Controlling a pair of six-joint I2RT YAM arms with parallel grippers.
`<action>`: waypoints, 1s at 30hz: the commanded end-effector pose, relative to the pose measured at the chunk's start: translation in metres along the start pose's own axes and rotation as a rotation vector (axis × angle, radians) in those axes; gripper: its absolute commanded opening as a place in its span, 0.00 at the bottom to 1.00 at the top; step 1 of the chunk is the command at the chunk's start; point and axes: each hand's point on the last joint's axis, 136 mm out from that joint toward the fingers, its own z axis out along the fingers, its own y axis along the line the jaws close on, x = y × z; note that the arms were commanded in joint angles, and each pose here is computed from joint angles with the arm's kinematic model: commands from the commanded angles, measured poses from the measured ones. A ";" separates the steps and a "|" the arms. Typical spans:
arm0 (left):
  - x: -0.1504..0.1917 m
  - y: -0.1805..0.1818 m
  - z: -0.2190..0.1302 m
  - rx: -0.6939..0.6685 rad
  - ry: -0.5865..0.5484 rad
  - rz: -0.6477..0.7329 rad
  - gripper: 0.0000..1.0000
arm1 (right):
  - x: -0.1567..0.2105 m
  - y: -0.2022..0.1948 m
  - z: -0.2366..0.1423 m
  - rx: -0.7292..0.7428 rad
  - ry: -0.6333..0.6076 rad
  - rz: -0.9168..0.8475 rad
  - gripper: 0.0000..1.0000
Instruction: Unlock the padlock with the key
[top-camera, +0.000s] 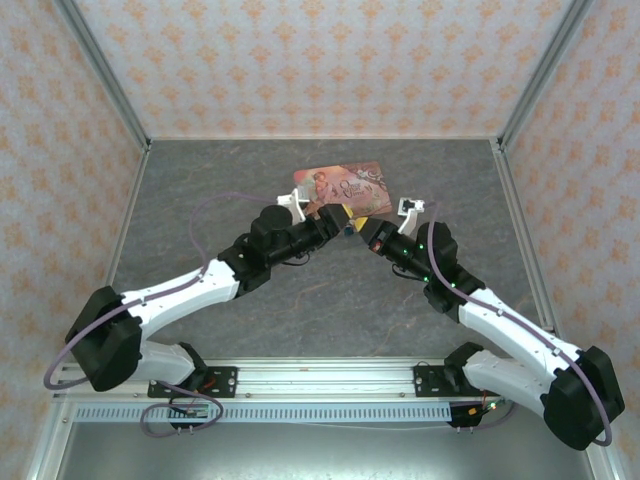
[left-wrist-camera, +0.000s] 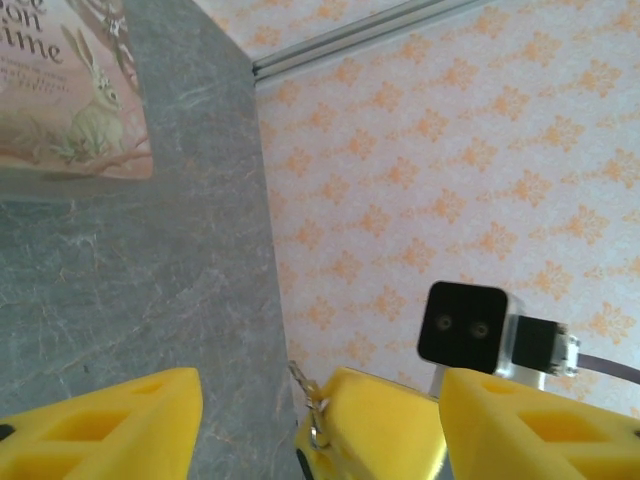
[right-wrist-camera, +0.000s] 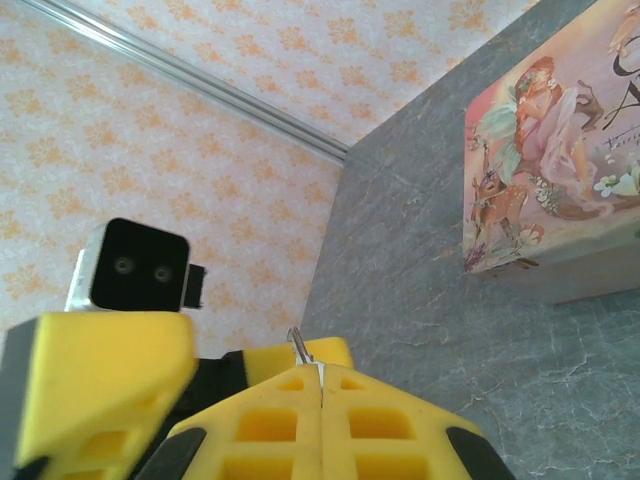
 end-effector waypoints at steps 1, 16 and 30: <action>-0.009 -0.033 0.001 0.095 -0.038 -0.012 0.60 | -0.010 0.030 -0.004 -0.092 -0.021 -0.017 0.00; -0.014 -0.024 0.004 0.066 -0.073 -0.039 0.34 | -0.002 0.029 -0.004 -0.104 0.015 -0.018 0.00; -0.019 -0.020 -0.006 0.015 -0.104 0.037 0.00 | -0.004 0.026 -0.016 -0.067 -0.004 -0.064 0.12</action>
